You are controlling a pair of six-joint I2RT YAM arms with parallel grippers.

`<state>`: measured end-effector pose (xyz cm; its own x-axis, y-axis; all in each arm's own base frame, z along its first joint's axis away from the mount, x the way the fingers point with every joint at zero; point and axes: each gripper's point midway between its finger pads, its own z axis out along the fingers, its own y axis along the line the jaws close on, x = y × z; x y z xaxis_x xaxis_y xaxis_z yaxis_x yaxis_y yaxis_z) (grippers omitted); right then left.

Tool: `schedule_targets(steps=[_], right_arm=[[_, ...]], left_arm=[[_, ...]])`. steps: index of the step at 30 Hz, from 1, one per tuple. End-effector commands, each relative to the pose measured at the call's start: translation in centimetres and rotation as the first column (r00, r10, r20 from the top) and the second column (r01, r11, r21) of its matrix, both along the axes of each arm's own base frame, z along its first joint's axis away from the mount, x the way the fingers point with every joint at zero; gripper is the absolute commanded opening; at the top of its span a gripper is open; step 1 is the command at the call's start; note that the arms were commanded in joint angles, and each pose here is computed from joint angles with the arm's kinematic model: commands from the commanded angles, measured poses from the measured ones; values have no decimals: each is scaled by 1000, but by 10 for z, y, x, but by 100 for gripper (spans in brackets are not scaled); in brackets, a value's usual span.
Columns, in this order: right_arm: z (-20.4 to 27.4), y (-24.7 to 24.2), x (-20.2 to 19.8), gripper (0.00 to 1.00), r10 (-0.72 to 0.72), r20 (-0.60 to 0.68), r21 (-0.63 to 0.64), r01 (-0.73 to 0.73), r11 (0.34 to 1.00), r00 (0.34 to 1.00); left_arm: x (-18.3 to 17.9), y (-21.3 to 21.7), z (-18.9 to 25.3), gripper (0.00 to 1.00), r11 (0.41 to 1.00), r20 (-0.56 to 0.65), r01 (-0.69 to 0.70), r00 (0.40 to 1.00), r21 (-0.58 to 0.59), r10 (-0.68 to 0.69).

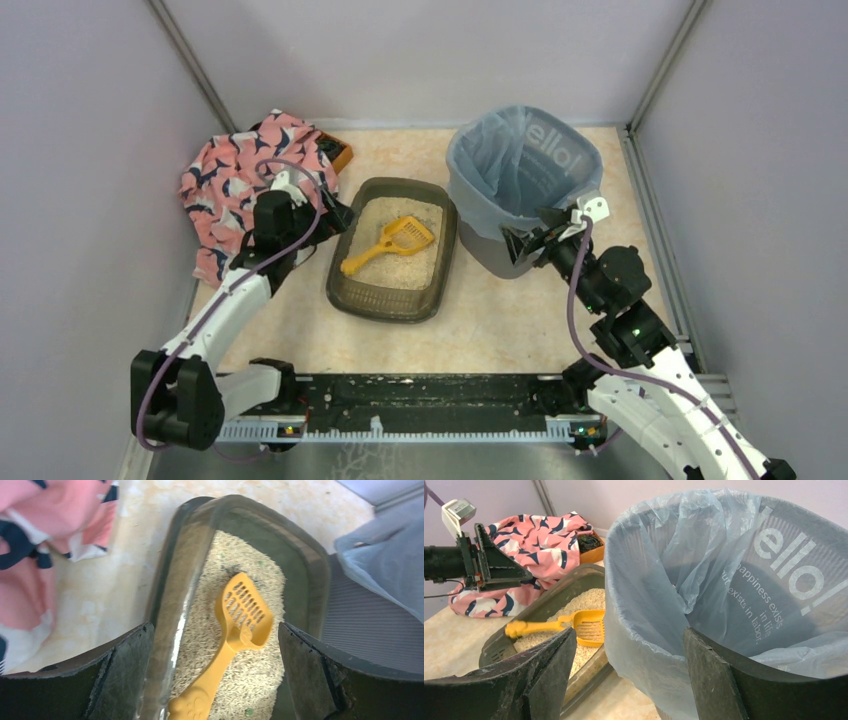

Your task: Clean the litter box

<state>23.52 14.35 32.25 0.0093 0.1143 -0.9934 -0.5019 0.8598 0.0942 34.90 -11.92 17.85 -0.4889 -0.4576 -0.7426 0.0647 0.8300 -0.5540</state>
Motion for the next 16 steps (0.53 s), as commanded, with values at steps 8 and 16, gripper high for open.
schedule_targets(steps=[8,16], right_arm=[[-7,6,-1,78,28,-27,13,-28,1000,999],[-6,6,-1,78,29,-26,15,-28,999,999]], left_arm=[[-11,30,-23,98,984,-134,-115,982,137,134],[-12,30,-19,98,985,-120,-108,985,133,124]])
